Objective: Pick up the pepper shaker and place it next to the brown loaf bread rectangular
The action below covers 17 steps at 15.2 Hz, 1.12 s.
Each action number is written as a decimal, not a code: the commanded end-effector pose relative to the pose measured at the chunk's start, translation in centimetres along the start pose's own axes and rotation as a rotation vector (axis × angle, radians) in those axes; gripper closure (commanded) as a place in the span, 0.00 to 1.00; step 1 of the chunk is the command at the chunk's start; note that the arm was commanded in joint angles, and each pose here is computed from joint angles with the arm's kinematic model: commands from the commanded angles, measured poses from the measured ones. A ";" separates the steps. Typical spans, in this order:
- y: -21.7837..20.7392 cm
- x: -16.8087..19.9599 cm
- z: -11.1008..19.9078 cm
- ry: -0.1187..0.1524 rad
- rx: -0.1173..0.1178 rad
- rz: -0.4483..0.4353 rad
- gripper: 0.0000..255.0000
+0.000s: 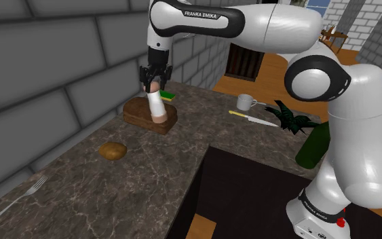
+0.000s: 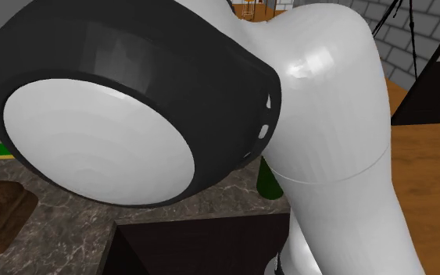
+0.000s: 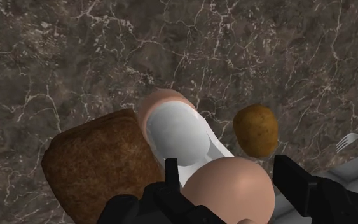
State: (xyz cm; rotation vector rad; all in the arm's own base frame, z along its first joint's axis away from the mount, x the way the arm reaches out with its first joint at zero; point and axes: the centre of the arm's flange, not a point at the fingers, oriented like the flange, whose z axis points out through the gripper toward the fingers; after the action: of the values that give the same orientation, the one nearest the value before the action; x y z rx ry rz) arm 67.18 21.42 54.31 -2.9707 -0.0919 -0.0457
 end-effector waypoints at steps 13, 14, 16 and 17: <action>1.2 -0.3 7.3 0.001 0.000 0.000 1.00; 1.3 -0.3 7.8 0.001 0.000 0.000 1.00; 1.5 -0.3 8.9 0.001 0.000 0.000 1.00; 1.6 -0.4 9.4 0.001 0.000 0.000 1.00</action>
State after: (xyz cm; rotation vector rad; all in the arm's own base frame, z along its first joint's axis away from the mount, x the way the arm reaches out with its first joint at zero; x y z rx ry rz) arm 67.17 21.51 45.25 -2.9705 -0.0917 -0.0463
